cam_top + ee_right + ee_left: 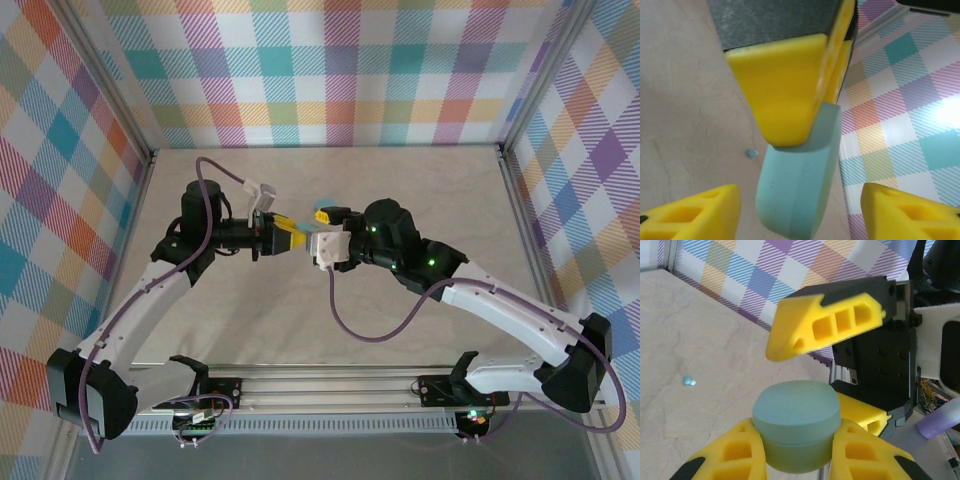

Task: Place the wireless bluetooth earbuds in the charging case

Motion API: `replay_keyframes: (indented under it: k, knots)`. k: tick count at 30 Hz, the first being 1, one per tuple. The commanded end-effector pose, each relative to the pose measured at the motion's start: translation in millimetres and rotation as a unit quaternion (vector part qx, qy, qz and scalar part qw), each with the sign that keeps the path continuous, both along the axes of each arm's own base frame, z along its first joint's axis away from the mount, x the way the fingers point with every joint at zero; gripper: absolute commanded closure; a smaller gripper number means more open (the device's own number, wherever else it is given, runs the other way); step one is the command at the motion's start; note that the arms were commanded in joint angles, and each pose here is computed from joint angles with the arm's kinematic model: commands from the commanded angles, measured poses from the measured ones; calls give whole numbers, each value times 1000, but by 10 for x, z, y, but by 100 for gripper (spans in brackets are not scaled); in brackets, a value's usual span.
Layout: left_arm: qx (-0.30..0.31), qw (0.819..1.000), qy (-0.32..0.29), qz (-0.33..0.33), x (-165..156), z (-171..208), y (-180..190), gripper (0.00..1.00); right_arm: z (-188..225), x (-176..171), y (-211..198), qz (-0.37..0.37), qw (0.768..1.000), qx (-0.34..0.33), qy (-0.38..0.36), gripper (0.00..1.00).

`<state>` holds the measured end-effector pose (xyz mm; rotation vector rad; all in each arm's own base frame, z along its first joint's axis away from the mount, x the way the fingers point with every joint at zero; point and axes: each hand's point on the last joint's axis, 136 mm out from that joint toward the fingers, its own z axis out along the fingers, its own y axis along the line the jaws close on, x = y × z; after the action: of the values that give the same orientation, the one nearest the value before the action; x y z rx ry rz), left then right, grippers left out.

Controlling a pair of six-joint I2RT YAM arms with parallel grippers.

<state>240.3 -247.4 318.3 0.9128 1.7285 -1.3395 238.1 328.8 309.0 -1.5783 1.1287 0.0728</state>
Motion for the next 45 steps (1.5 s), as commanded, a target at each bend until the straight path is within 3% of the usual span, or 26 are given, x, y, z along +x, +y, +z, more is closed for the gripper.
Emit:
replay_keyframes:
  k: [1,5,9,11,18,29,45]
  knots:
    - [-8,998,-66,4,-67,105,15,100,293,-48,-58,-15,996,68,56,31]
    - [-10,993,-113,29,-48,113,61,100,572,-185,-222,1,973,153,170,26]
    - [-6,989,-141,47,-11,100,93,100,768,-239,-364,16,925,223,308,26]
    - [-1,988,-147,53,10,99,101,100,745,-254,-350,17,906,222,361,27]
    - [4,989,-148,16,-53,62,54,100,447,-187,-201,1,875,180,449,26]
    - [-3,986,-168,4,-109,30,52,100,335,-119,-57,18,867,158,472,22]
    - [-9,984,-179,2,-172,79,62,100,216,-36,96,24,876,124,466,22]
